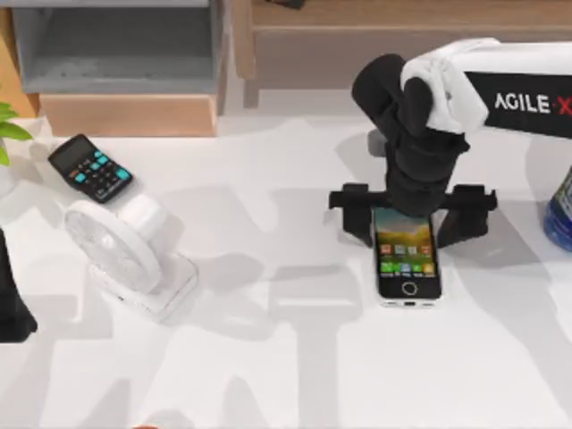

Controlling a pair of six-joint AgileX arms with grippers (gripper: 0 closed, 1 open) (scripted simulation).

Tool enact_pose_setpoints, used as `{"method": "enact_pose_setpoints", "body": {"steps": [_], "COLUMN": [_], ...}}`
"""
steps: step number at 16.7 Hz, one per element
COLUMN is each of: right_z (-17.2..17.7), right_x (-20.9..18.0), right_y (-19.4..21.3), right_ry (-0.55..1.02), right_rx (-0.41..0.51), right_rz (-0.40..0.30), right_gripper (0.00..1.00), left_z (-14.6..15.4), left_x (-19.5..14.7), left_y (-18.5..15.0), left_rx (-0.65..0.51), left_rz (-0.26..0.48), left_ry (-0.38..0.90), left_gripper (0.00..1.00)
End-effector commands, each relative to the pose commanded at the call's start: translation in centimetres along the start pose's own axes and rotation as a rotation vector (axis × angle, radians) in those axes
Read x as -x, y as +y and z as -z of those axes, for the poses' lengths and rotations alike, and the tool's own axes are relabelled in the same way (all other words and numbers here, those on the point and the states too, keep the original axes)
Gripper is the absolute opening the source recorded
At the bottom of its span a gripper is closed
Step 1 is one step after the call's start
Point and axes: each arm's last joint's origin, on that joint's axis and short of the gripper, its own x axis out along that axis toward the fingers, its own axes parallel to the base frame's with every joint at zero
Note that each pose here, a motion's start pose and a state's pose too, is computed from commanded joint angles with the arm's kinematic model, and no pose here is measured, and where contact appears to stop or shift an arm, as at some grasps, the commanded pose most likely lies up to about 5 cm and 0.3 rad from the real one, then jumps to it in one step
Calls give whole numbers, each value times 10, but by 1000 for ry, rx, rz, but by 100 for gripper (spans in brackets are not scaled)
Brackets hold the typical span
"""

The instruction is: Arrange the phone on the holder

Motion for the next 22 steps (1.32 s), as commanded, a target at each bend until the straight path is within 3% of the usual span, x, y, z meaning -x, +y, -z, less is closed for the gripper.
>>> {"method": "enact_pose_setpoints", "body": {"steps": [3,4,11,12,22], "right_z": [0,0,0,0,0], "right_x": [0,0,0,20,38], "right_y": [0,0,0,-2,-2], "right_ry": [0,0,0,-34,-30], "right_rx": [0,0,0,3,2], "right_rz": [0,0,0,12,14], "right_gripper": [2,0,0,0,0], "left_z": [0,0,0,0,0], "left_x": [0,0,0,0,0], "left_y": [0,0,0,0,0], "left_rx": [0,0,0,0,0], "left_rz": [0,0,0,0,0], "left_ry": [0,0,0,0,0], "left_gripper": [100,100,100,100,100]}}
